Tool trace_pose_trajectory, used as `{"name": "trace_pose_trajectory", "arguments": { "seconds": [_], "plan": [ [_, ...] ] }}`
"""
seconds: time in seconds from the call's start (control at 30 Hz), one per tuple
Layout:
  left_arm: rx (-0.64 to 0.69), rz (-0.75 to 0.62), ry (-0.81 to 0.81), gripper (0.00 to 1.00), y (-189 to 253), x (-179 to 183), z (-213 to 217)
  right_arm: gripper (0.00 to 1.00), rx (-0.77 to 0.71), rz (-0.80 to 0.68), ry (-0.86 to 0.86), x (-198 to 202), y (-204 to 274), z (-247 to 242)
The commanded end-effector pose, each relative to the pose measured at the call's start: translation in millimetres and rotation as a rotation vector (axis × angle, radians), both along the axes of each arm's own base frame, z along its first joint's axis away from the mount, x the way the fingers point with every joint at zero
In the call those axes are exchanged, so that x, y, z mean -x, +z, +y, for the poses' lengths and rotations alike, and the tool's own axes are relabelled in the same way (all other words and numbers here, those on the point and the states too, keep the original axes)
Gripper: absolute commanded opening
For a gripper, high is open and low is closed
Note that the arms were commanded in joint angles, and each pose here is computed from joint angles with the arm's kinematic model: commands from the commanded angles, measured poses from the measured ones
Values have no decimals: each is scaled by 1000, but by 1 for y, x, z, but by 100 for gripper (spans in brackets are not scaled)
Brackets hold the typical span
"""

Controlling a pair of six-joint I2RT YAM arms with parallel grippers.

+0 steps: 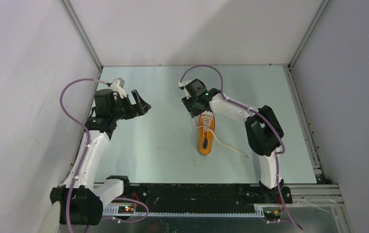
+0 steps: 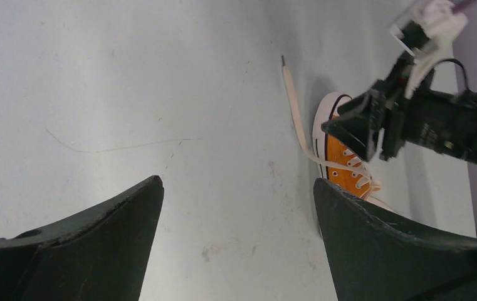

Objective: Tie the shoes

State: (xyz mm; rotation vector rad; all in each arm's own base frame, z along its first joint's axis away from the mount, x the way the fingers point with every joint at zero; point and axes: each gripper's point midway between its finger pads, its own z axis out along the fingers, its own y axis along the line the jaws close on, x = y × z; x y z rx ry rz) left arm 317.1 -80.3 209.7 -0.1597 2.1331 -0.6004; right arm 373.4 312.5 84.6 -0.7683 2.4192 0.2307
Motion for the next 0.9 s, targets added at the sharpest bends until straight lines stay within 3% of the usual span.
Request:
{"name": "trace_pose_trajectory", "arguments": {
  "seconds": [0.0,0.53,0.6,0.67,0.7,0.87],
  "plan": [
    [-61,-47,-57,97,18,7,4,44,-44,-26,-96,-36,-2,7],
    [-21,-2,-94,96,7,-8,-5,37,-38,103,-40,-43,-68,22],
    [-24,0,-93,96,7,-13,-4,30,-36,107,-22,-42,-72,25],
    [-25,-3,-95,95,8,-16,-5,15,-34,104,-2,-43,-74,26],
    [-24,-2,-100,95,7,-18,-6,2,-32,99,-1,-45,-73,26],
    [-4,-37,-205,94,5,-22,-34,0,-141,52,-14,-50,-4,25]
  ]
}}
